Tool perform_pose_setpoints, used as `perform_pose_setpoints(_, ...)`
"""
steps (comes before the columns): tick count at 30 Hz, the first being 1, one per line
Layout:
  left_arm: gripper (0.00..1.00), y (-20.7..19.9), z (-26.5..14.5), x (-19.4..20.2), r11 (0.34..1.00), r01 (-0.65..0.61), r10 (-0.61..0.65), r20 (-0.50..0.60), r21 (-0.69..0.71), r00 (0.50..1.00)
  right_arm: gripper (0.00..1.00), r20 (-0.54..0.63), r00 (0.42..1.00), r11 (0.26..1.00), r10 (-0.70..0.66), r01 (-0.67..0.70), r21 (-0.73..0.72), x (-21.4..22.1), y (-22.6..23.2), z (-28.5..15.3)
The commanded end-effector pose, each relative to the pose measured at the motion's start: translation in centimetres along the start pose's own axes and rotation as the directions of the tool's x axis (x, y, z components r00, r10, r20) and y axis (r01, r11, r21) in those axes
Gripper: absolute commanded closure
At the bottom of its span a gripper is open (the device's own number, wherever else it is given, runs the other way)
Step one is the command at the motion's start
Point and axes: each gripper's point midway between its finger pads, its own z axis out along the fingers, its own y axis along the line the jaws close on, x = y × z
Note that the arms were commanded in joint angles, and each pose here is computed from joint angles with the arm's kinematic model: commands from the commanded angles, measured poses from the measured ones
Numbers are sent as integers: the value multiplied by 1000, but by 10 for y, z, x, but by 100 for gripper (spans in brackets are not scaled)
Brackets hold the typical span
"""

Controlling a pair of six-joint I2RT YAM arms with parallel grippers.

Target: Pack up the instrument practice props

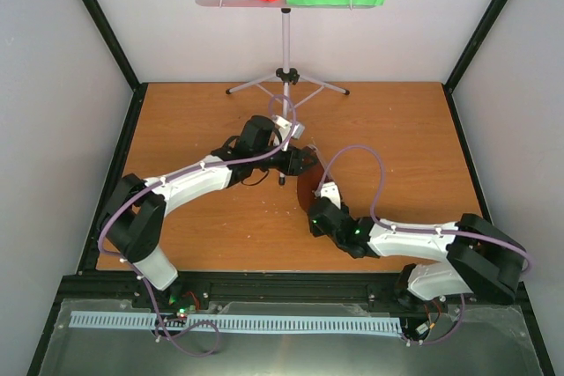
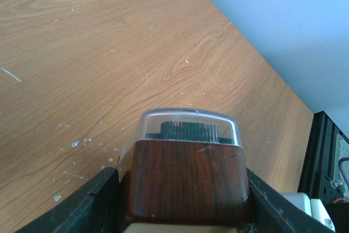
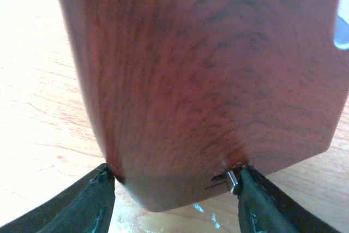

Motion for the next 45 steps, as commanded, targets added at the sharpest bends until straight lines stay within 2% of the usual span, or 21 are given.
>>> perform_pose_setpoints(1,58,21,13,41,992,106,-114,-137,-64,984,49,20,1000,1000,3,-3,-2,-13,15,3)
perform_pose_setpoints(4,58,21,14,43,993,103,-111,-147,-59,983,62,17,1000,1000,10,-10,4,-12,15,5)
perform_pose_setpoints(7,58,22,14,45,994,88,-97,-148,-61,984,66,16,1000,1000,14,-14,5,-12,15,4)
perform_pose_setpoints(9,57,21,13,47,997,66,-72,-147,-48,986,61,22,1000,1000,18,-18,-2,-13,14,1)
perform_pose_setpoints(13,58,16,7,46,999,-42,38,-134,-26,990,34,54,998,999,34,-32,-30,-21,12,-12)
perform_pose_setpoints(17,58,14,-1,50,985,-169,163,-140,-25,977,19,98,992,996,76,-71,-50,-32,3,-34)
perform_pose_setpoints(22,57,-3,-2,65,951,-307,307,-162,22,938,11,183,977,992,113,-99,-82,-56,-10,-64)
perform_pose_setpoints(28,53,-26,0,71,912,-408,410,-146,46,900,10,217,960,984,179,-174,-40,-74,-55,-74)
perform_pose_setpoints(34,34,-31,-7,68,904,-426,427,-117,34,896,10,215,933,957,290,-283,-63,-66,-85,-74)
perform_pose_setpoints(38,14,-46,-16,55,900,-432,435,-58,66,898,9,194,922,942,336,-326,-84,-55,-88,-70)
perform_pose_setpoints(41,7,-61,-26,46,896,-433,436,-10,98,900,9,177,919,936,351,-340,-91,-48,-88,-67)
perform_pose_setpoints(45,3,-81,-44,30,891,-435,431,60,133,901,9,170,919,934,355,-344,-96,-47,-88,-64)
